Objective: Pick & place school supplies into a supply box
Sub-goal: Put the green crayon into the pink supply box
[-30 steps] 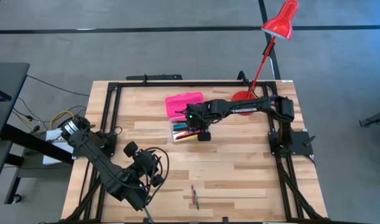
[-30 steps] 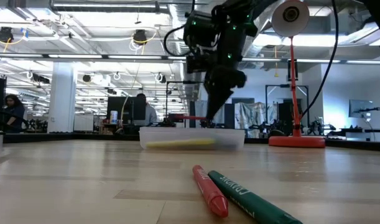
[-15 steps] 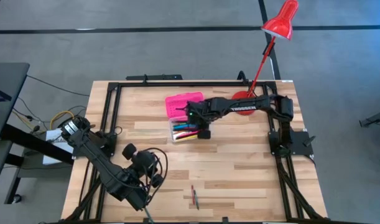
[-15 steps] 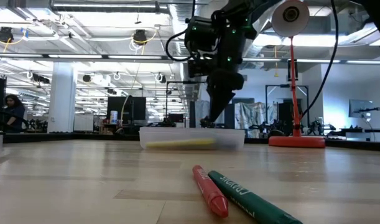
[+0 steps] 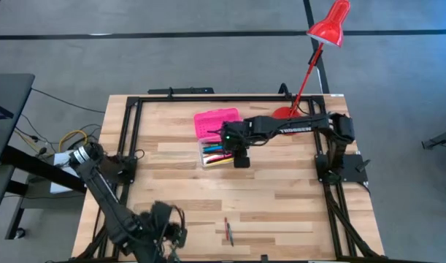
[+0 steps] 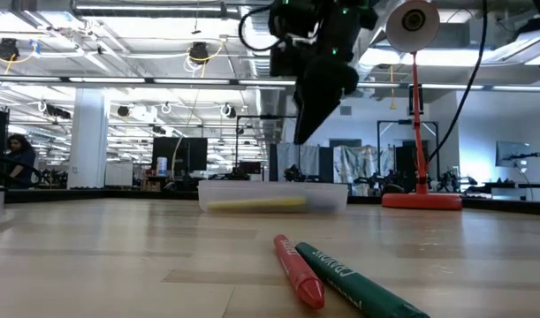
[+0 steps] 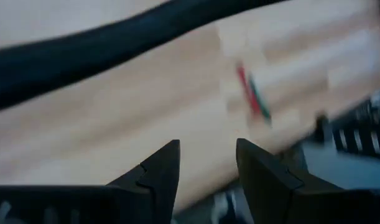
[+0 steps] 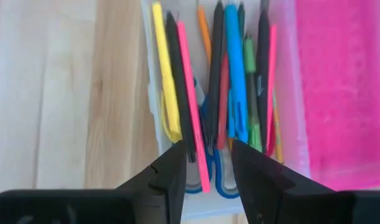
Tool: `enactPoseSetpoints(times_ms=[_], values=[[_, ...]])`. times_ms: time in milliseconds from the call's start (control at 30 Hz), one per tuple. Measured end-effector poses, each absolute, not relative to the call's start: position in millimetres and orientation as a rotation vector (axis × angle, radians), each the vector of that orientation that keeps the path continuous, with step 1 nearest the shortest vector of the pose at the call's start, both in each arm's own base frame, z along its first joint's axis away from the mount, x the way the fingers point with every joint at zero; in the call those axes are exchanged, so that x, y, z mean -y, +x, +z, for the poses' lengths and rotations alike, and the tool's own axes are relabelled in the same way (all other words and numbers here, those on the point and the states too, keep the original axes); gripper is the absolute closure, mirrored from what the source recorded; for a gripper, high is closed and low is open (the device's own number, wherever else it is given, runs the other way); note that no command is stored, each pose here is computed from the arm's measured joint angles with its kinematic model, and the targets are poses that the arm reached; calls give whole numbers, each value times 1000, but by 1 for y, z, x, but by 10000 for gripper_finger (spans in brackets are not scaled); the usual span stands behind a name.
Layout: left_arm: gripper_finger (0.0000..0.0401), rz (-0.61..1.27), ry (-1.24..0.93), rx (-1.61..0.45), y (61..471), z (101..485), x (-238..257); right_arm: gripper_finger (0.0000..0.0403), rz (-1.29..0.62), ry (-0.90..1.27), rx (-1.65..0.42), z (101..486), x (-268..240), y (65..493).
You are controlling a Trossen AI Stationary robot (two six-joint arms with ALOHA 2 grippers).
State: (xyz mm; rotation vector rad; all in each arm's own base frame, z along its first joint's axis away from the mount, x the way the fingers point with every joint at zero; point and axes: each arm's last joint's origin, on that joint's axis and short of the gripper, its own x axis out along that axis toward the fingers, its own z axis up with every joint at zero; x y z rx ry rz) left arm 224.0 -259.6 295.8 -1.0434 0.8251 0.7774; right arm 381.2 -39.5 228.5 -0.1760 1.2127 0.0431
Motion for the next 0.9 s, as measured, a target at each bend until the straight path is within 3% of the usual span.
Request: enactPoseSetpoints(times_ms=[167, 467, 667, 900], values=[[263, 699, -1197, -987, 244, 266, 293, 284, 51, -204, -1119, 253, 33, 376], [311, 710, -1236, -1143, 266, 207, 327, 284, 80, -268, -990, 286, 22, 350], [354, 739, -1226, -1231, 267, 199, 330, 284, 66, -247, -975, 293, 20, 327], [396, 716, -1168, -1114, 274, 204, 324, 284, 64, -244, -984, 290, 19, 307]])
